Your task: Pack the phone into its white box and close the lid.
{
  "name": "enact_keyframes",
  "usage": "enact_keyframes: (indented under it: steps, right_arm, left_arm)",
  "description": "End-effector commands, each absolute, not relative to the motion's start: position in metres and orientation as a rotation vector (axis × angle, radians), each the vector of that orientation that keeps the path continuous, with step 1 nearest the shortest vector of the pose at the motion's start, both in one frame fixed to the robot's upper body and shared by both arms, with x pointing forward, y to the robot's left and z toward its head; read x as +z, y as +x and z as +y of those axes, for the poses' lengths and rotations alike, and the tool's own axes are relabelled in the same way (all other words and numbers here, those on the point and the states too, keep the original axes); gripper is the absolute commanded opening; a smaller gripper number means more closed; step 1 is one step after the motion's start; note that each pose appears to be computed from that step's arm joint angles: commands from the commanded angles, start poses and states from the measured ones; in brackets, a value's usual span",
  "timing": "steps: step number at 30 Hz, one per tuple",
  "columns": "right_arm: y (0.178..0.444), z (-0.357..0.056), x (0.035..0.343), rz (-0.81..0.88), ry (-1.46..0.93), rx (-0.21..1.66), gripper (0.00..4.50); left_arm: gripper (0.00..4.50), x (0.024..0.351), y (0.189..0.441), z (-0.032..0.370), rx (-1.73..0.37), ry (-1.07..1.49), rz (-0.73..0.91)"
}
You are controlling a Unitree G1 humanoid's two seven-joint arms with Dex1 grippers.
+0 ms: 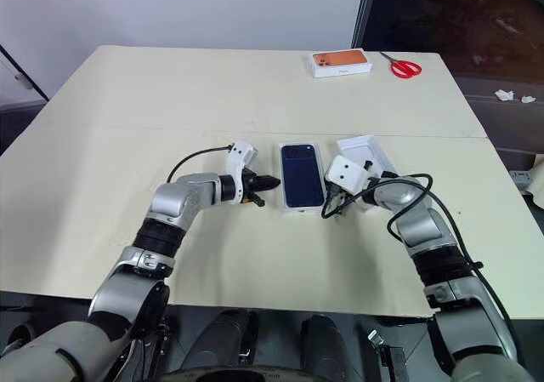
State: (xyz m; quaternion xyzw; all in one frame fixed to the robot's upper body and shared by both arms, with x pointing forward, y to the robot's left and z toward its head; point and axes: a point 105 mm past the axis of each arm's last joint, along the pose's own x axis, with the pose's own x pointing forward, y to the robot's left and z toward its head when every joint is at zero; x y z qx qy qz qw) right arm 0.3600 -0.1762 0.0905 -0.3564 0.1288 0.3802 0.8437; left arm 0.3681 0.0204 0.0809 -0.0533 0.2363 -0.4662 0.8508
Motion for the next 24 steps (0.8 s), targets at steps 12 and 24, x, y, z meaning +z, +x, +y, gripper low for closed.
enact_keyframes:
  steps: [12, 24]
  right_arm:
    - [0.334, -0.211, 0.082, 0.382, -0.751, 0.784, 0.0]
    - [0.338, -0.201, 0.088, 0.369, -0.659, 0.802, 0.0]
  left_arm:
    - [0.04, 0.066, 0.344, -0.037, -1.163, -0.078, 0.562]
    - [0.28, 0.067, 0.344, -0.023, -1.144, -0.097, 0.554]
